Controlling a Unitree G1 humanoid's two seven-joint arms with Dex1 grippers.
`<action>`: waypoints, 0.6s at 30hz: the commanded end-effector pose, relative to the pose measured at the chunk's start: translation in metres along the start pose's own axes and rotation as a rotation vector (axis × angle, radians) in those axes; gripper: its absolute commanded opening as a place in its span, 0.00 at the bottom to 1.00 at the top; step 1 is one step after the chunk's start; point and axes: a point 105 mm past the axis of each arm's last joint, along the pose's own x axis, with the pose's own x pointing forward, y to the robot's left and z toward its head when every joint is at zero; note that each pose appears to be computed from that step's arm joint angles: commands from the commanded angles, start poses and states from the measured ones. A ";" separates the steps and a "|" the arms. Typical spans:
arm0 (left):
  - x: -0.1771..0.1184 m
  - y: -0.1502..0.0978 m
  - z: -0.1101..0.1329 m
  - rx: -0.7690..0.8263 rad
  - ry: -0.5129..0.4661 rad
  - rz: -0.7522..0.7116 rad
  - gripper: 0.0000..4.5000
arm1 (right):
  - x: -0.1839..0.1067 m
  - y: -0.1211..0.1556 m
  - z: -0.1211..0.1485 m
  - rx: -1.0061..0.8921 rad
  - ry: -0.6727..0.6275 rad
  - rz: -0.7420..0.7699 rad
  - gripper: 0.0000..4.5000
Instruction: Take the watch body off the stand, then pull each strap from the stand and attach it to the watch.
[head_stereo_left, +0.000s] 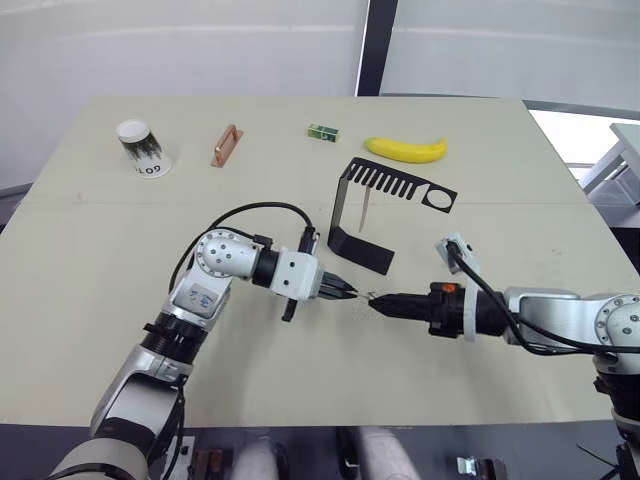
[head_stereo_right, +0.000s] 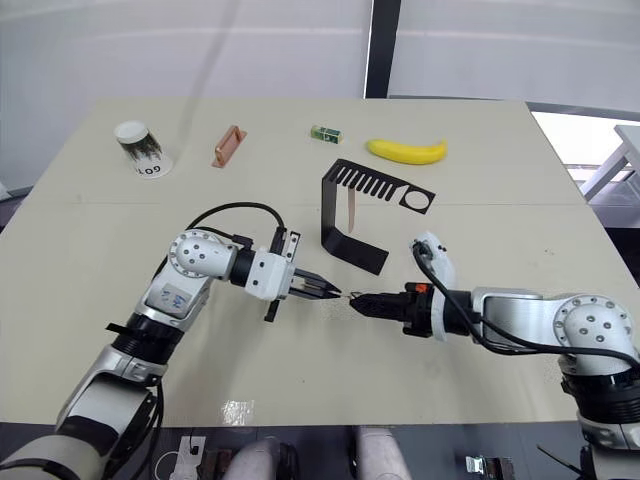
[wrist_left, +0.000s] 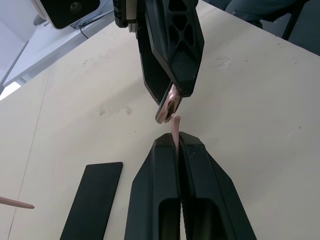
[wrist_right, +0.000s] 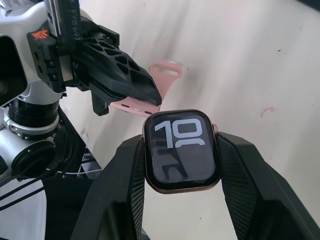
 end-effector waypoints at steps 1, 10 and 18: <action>0.000 0.008 0.008 0.047 -0.013 0.023 0.00 | -0.002 0.008 0.005 -0.021 -0.013 0.020 0.36; 0.001 0.007 0.008 0.035 -0.015 0.026 0.00 | -0.002 0.006 0.006 -0.017 -0.014 0.012 0.36; 0.002 0.006 0.008 0.028 -0.017 0.028 0.00 | -0.002 0.006 0.006 -0.018 -0.018 0.014 0.36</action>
